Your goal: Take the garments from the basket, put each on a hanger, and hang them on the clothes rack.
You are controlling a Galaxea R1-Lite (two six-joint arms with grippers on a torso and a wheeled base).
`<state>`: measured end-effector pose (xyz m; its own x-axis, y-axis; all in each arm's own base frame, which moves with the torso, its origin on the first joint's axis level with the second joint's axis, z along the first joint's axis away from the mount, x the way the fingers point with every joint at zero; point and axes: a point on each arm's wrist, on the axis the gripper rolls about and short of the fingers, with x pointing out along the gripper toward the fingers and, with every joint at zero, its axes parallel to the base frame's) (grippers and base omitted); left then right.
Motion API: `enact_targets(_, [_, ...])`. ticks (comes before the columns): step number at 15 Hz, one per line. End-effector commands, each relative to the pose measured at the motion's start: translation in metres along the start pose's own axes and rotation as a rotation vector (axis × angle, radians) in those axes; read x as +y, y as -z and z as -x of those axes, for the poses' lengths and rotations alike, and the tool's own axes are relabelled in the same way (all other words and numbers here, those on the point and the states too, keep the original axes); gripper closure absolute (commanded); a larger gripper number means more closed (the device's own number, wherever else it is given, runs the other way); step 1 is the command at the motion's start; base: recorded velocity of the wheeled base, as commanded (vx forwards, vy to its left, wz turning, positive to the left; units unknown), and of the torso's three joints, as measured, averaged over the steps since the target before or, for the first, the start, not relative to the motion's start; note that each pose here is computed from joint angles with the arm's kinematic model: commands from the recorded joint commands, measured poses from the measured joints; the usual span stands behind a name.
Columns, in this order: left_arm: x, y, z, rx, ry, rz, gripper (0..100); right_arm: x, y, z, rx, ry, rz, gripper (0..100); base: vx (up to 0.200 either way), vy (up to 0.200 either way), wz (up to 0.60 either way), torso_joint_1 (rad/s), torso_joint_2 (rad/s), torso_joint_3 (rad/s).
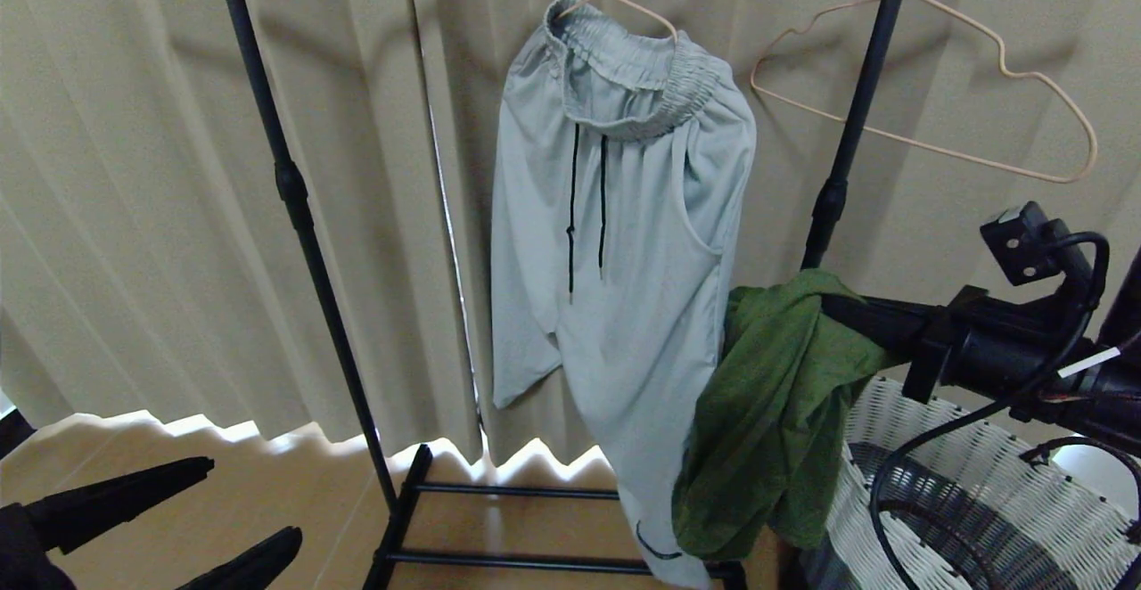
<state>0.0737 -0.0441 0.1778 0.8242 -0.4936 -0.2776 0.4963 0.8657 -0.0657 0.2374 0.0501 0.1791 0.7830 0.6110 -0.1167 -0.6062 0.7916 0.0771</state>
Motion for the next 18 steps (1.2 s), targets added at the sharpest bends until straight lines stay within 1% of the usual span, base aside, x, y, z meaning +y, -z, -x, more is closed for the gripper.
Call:
enact_targets(1, [-0.003, 0.003, -0.018, 0.087, 0.024, -0.011, 0, 0.007, -0.006, 0.0, -0.03, -0.035, 0.0, 100, 0.0, 0.0, 0.0, 0.0, 0.0, 0.0])
enact_targets(2, [-0.005, 0.005, -0.025, 0.113, 0.036, -0.013, 0, 0.012, -0.011, -0.003, -0.067, -0.068, -0.011, 100, 0.0, 0.0, 0.0, 0.0, 0.0, 0.0])
enact_targets(3, [-0.007, 0.009, -0.031, 0.14, 0.052, -0.014, 0, 0.016, -0.013, -0.006, -0.089, -0.09, -0.02, 100, 0.0, 0.0, 0.0, 0.0, 0.0, 0.0])
enact_targets(4, [-0.008, 0.012, -0.033, 0.152, 0.061, -0.012, 0, 0.019, -0.014, -0.007, -0.099, -0.103, -0.021, 100, 0.0, 0.0, 0.0, 0.0, 0.0, 0.0])
enact_targets(5, [-0.013, 0.014, -0.039, 0.152, 0.094, 0.02, 0, 0.027, -0.018, -0.009, -0.128, -0.162, -0.03, 100, 0.0, 0.0, 0.0, 0.0, 0.0, 0.0])
enact_targets(6, [-0.015, 0.014, -0.041, 0.15, 0.108, 0.037, 0, 0.031, -0.02, -0.009, -0.143, -0.198, -0.036, 100, 0.0, 0.0, 0.0, 0.0, 0.0, 0.0])
enact_targets(7, [-0.016, 0.016, -0.04, 0.153, 0.116, 0.043, 0, 0.035, -0.023, -0.01, -0.16, -0.241, -0.038, 100, 0.0, 0.0, 0.0, 0.0, 0.0, 0.0])
enact_targets(8, [-0.017, 0.019, -0.04, 0.161, 0.119, 0.039, 0, 0.038, -0.024, -0.01, -0.169, -0.263, -0.037, 100, 0.0, 0.0, 0.0, 0.0, 0.0, 0.0])
enact_targets(11, [-0.022, 0.025, -0.039, 0.184, 0.169, 0.014, 0, 0.054, -0.028, -0.013, -0.186, -0.371, -0.02, 100, 0.0, 0.0, 0.0, 0.0, 0.0, 0.0])
enact_targets(14, [-0.03, 0.026, -0.041, 0.182, 0.223, -0.013, 0, 0.065, -0.032, -0.019, -0.193, -0.445, -0.009, 100, 0.0, 0.0, 0.0, 0.0, 0.0, 0.0])
enact_targets(16, [-0.031, 0.028, -0.047, 0.173, 0.232, -0.05, 0, 0.07, -0.035, -0.021, -0.2, -0.468, -0.004, 100, 0.0, 0.0, 0.0, 0.0, 0.0, 0.0])
enact_targets(17, [-0.033, 0.03, -0.055, 0.164, 0.236, -0.091, 0, 0.073, -0.036, -0.023, -0.203, -0.48, -0.004, 100, 0.0, 0.0, 0.0, 0.0, 0.0, 0.0])
enact_targets(18, [-0.035, 0.031, -0.06, 0.16, 0.238, -0.114, 0, 0.076, -0.038, -0.023, -0.208, -0.49, -0.001, 100, 0.0, 0.0, 0.0, 0.0, 0.0, 0.0])
